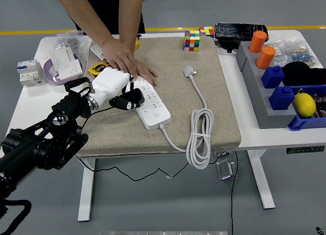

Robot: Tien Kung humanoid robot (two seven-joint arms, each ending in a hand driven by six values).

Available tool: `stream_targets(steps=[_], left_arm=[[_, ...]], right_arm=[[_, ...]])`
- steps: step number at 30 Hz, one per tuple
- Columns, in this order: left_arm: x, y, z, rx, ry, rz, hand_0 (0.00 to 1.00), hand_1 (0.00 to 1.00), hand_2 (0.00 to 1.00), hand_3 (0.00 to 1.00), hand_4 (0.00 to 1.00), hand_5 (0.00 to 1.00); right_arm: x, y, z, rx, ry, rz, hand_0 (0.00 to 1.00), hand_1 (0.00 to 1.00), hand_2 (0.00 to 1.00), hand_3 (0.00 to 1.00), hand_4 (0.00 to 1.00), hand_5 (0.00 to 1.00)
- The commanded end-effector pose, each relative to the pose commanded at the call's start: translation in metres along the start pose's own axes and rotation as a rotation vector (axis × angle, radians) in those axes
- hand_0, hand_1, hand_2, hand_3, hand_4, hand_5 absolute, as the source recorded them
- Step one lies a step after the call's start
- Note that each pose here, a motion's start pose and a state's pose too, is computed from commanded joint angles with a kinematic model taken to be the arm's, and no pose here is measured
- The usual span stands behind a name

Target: Pick up the plug,place it near the board,insert it into the board,press the button

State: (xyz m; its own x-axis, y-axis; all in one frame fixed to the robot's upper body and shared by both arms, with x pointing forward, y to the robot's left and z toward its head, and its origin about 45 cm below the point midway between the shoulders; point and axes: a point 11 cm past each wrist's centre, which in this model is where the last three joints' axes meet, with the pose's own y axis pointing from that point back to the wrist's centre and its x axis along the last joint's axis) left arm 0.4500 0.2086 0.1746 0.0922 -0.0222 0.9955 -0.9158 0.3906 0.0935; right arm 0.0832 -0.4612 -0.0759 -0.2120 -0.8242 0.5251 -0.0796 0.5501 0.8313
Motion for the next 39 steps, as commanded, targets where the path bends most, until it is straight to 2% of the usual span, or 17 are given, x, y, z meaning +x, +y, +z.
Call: stream_targets(steps=[26,39], left_arm=[[-0.0009,0.0003,-0.0058,0.009,-0.014,-0.006,0.376,0.413,0.331,0.357,0.616,0.221],[-0.0041,0.0008,-0.0030,0.001,-0.020,-0.013,0.376,0.419,0.332,0.358,0.617,0.223]], right_arm=[[-0.0003,0.0003,-0.0033,0.004,-0.009,0.000,0.896,0.826,0.785,0.802,0.998,0.998],[-0.0006,0.0004,-0.0042,0.006,-0.011,-0.001,0.896,0.826,0.786,0.801,0.998,0.998]])
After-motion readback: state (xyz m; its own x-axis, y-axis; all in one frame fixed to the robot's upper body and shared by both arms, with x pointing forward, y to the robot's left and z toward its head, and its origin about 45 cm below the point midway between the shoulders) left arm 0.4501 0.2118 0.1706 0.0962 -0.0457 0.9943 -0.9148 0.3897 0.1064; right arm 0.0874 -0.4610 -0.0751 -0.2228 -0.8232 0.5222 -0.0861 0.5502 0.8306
